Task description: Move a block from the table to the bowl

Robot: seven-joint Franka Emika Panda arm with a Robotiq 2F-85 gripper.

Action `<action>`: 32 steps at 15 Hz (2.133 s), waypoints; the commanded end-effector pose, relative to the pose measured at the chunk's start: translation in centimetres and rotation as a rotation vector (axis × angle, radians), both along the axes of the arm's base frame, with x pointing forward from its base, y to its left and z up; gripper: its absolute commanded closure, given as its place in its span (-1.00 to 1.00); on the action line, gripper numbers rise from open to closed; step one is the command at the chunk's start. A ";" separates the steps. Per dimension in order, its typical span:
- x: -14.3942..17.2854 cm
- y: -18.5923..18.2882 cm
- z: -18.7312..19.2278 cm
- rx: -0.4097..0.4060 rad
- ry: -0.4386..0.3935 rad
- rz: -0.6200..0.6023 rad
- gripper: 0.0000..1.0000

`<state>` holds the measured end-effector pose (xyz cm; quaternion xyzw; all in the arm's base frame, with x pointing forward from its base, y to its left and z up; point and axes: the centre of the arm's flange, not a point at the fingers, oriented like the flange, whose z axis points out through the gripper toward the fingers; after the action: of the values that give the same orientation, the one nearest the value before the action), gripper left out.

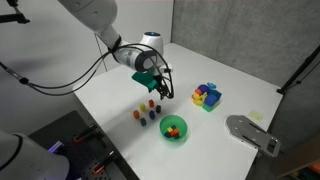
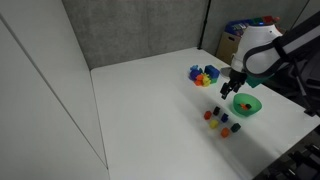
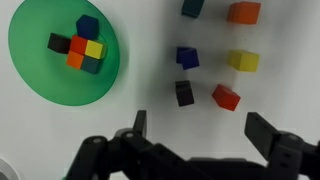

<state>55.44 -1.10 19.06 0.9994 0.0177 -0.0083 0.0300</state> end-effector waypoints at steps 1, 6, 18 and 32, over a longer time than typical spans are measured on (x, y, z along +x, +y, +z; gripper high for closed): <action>1.3 -0.5 -3.1 -0.022 -0.002 -0.015 -1.00; 1.6 -0.6 -7.1 -0.033 -0.008 -0.004 -1.00; 2.2 0.4 -12.7 -0.083 -0.008 0.030 -1.00; 3.1 -1.1 -9.7 -0.125 0.008 -0.035 0.80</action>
<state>57.85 -1.60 6.52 0.9967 0.0181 -0.0085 0.0791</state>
